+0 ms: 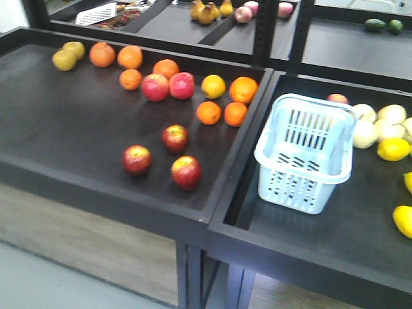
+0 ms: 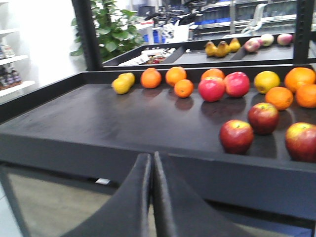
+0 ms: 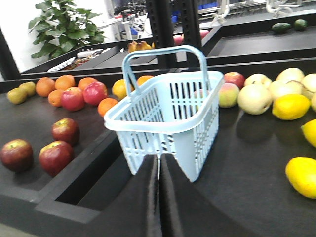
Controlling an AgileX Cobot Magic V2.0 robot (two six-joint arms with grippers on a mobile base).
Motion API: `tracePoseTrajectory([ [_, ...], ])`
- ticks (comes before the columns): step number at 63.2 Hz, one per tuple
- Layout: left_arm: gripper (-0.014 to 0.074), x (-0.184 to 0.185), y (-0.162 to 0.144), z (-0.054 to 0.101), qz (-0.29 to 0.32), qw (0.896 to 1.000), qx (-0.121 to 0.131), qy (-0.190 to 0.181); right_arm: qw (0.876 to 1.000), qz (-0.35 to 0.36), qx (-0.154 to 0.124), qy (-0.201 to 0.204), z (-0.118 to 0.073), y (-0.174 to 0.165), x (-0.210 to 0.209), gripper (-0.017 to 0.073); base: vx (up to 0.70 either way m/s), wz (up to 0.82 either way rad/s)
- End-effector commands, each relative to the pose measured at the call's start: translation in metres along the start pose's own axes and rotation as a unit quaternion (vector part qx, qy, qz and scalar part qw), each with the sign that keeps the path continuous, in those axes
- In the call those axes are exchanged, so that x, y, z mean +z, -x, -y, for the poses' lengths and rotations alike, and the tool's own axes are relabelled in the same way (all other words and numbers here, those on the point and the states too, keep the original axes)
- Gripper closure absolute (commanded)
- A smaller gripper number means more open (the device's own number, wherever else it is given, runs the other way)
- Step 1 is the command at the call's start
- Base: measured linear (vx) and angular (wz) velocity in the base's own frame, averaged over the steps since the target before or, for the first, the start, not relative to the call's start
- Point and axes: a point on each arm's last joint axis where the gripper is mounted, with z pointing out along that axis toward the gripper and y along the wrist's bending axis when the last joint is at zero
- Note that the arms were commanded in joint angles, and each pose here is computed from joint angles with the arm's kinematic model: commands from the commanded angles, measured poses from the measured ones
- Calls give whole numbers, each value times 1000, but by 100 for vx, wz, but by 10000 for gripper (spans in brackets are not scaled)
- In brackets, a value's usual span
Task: Pick three apples into basket with both arms
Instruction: 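Drive the base forward and turn toward the fruit table with basket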
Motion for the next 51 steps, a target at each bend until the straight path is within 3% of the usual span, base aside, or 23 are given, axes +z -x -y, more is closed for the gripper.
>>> tracePoseTrajectory([
  [1, 600, -1, 4, -1, 37, 999, -5, 5, 999, 35, -7, 7, -1, 3, 0, 564, 11, -25],
  [51, 600, -1, 4, -1, 37, 999, -5, 5, 999, 35, -7, 7, -1, 3, 0, 564, 12, -21],
])
